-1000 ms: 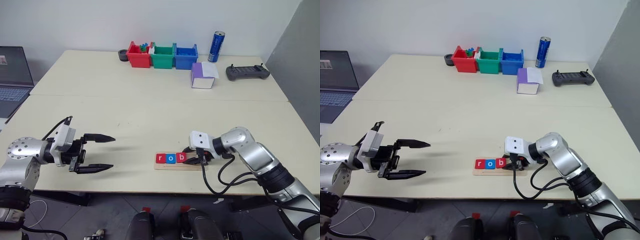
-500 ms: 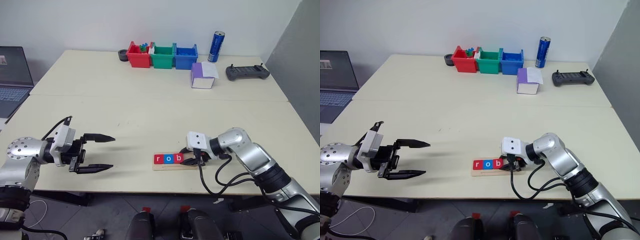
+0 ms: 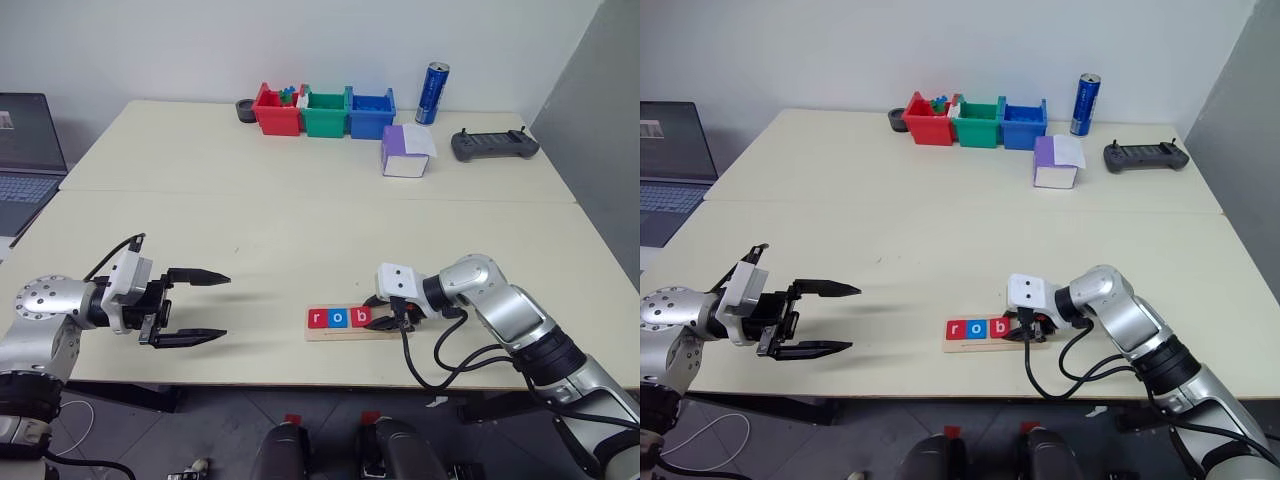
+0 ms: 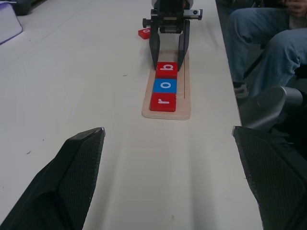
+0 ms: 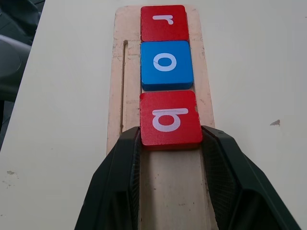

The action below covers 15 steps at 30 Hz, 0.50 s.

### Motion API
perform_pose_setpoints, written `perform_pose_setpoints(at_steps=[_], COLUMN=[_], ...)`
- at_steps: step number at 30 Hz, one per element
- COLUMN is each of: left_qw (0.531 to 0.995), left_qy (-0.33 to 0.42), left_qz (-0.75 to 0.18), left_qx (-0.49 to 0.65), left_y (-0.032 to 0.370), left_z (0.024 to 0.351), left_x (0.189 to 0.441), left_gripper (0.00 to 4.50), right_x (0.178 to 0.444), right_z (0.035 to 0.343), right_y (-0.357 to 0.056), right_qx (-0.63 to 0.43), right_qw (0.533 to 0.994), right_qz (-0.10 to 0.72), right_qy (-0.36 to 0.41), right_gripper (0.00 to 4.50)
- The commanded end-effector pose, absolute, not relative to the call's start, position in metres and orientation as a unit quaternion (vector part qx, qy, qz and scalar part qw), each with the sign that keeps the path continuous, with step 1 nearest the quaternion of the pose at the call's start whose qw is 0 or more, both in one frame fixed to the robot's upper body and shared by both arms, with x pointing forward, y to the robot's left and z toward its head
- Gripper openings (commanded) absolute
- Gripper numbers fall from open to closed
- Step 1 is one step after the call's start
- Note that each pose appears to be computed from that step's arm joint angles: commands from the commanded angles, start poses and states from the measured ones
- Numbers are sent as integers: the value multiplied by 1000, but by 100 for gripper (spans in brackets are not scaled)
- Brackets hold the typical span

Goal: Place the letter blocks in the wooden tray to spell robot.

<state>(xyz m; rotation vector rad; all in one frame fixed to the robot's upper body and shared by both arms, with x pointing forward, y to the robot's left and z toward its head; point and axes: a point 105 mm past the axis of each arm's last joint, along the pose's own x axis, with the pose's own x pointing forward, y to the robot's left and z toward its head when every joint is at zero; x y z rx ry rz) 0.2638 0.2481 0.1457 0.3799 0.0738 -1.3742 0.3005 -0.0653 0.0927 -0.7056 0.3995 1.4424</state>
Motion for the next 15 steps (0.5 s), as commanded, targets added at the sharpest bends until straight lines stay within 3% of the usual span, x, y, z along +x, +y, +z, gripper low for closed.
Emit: perform_pose_setpoints(at_steps=[1, 15], left_qw=[757, 757], left_qy=[17, 20], left_qz=[-625, -626], left_qx=[190, 188], left_y=[251, 251], left_z=[157, 155], left_x=[265, 264], left_gripper=[450, 450], right_x=[299, 296], right_z=[99, 99], right_y=[-61, -54], right_qx=[-321, -323], right_qw=[673, 669], right_qz=[646, 650], right_qy=[161, 158], right_gripper=[147, 147])
